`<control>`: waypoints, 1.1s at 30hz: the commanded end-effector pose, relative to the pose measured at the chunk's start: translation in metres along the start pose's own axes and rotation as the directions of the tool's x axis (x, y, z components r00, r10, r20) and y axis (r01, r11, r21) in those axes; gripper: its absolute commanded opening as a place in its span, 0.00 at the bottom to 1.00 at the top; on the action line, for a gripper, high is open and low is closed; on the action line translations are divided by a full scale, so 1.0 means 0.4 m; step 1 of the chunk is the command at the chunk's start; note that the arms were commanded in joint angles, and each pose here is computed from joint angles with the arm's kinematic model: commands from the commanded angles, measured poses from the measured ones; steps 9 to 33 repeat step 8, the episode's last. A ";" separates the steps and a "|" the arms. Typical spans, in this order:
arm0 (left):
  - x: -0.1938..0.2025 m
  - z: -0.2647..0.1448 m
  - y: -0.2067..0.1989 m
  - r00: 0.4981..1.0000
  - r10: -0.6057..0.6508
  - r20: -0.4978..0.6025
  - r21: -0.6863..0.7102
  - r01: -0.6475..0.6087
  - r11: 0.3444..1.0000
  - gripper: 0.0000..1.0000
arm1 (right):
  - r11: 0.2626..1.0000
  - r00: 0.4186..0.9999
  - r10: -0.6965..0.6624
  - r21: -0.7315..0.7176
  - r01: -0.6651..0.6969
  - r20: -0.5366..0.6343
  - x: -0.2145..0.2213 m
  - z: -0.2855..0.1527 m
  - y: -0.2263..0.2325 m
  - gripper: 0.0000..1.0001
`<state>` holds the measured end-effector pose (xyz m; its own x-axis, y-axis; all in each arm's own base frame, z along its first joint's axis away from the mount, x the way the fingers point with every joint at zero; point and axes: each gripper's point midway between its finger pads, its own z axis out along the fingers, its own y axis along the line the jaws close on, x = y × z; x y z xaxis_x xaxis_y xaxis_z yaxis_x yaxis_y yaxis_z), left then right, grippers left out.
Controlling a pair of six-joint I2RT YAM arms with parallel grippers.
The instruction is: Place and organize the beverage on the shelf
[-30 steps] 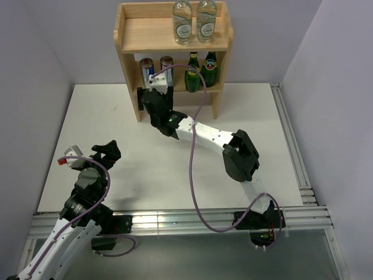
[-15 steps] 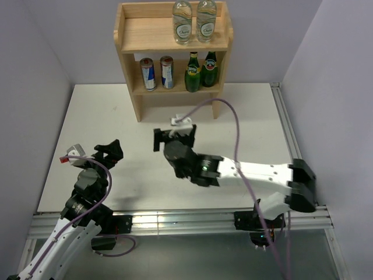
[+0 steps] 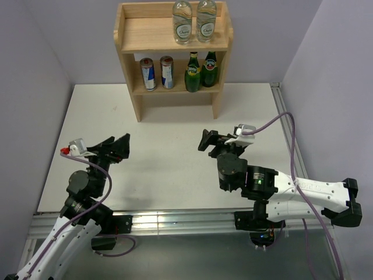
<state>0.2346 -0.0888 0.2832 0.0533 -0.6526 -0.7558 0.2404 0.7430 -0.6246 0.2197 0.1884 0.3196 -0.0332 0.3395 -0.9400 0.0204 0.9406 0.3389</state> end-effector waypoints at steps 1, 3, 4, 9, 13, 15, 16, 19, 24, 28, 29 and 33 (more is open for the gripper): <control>-0.054 0.003 -0.088 0.999 -0.009 0.037 0.133 0.004 0.991 0.99 | 0.996 0.999 0.005 0.092 -0.008 0.041 -0.012 -0.002 -0.050 0.94; -0.058 0.007 -0.097 0.999 -0.013 0.036 0.144 0.007 0.990 0.99 | 0.994 0.999 0.008 0.109 -0.013 0.042 -0.008 -0.004 -0.062 0.94; -0.058 0.008 -0.100 0.999 -0.010 0.034 0.148 0.005 0.989 0.99 | 0.993 0.999 0.007 0.114 -0.012 0.043 -0.010 -0.005 -0.066 0.94; -0.062 0.015 -0.108 1.000 0.006 0.025 0.146 -0.009 0.989 0.99 | 0.994 0.999 0.004 0.112 -0.008 0.043 -0.007 -0.007 -0.077 0.96; -0.062 0.015 -0.108 1.000 0.006 0.025 0.146 -0.009 0.989 0.99 | 0.994 0.999 0.004 0.112 -0.008 0.043 -0.007 -0.007 -0.077 0.96; -0.062 0.015 -0.108 1.000 0.006 0.025 0.146 -0.009 0.989 0.99 | 0.994 0.999 0.004 0.112 -0.008 0.043 -0.007 -0.007 -0.077 0.96; -0.062 0.015 -0.108 1.000 0.006 0.025 0.146 -0.009 0.989 0.99 | 0.994 0.999 0.004 0.112 -0.008 0.043 -0.007 -0.007 -0.077 0.96; -0.062 0.015 -0.108 1.000 0.006 0.025 0.146 -0.009 0.989 0.99 | 0.994 0.999 0.004 0.112 -0.008 0.043 -0.007 -0.007 -0.077 0.96; -0.062 0.015 -0.108 1.000 0.006 0.025 0.146 -0.009 0.989 0.99 | 0.994 0.999 0.004 0.112 -0.008 0.043 -0.007 -0.007 -0.077 0.96; -0.062 0.015 -0.108 1.000 0.006 0.025 0.146 -0.009 0.989 0.99 | 0.994 0.999 0.004 0.112 -0.008 0.043 -0.007 -0.007 -0.077 0.96; -0.062 0.015 -0.108 1.000 0.006 0.025 0.146 -0.009 0.989 0.99 | 0.994 0.999 0.004 0.112 -0.008 0.043 -0.007 -0.007 -0.077 0.96; -0.062 0.015 -0.108 1.000 0.006 0.025 0.146 -0.009 0.989 0.99 | 0.994 0.999 0.004 0.112 -0.008 0.043 -0.007 -0.007 -0.077 0.96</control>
